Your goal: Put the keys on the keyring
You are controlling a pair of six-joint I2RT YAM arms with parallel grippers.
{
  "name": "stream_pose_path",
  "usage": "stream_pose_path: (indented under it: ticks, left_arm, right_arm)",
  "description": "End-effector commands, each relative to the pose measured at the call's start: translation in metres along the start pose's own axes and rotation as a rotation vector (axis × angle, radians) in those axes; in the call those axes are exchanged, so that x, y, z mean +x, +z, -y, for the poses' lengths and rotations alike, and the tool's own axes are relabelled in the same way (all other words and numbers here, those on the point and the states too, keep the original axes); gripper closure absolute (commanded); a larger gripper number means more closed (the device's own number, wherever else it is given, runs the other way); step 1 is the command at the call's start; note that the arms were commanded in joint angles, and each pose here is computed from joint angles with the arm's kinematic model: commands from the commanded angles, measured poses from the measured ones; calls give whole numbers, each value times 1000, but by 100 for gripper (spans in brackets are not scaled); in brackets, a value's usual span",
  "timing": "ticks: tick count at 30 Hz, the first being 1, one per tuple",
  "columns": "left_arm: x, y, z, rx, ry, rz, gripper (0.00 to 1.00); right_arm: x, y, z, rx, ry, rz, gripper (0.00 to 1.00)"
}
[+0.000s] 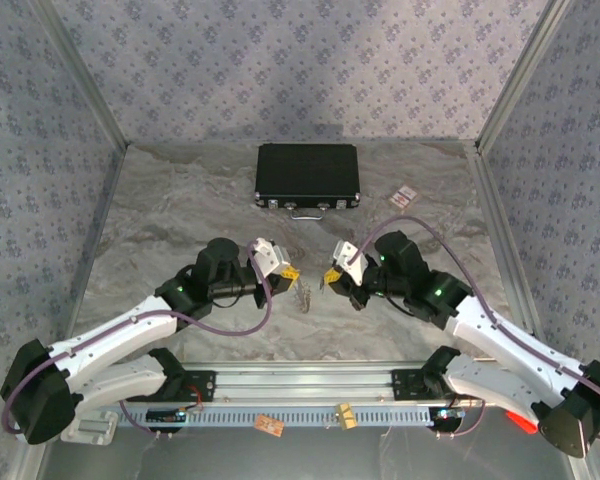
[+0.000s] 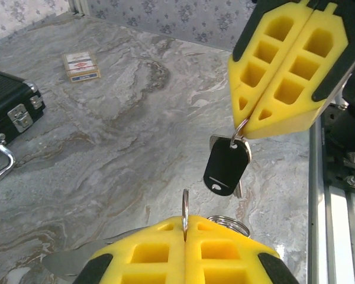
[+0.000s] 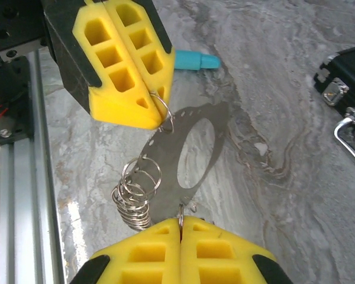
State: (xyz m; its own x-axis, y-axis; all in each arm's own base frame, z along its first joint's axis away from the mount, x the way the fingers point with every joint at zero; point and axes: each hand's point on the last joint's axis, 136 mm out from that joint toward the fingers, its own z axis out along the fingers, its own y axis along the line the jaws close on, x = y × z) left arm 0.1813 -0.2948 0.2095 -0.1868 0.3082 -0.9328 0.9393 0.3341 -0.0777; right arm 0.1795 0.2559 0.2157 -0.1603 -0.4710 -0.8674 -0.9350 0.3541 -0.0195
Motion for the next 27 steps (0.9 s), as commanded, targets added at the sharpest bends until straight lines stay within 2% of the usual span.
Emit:
stream_pose_path:
  ticks: [1,9,15,27]
  left_arm:
    - [-16,-3,11,55,50,65,100]
    - [-14,-3,15,67,143,107,100]
    - [-8,-5,21,63,275,135,100]
    - [-12,-10,16,17,311,152,100]
  right_arm:
    - [-25,-3,-12,-79,-5,55,100]
    - [-41,6,-17,-132,106,95,100]
    - [-39,13,-21,-161,143,80,100]
    - [-38,19,-25,-195,208,67,100]
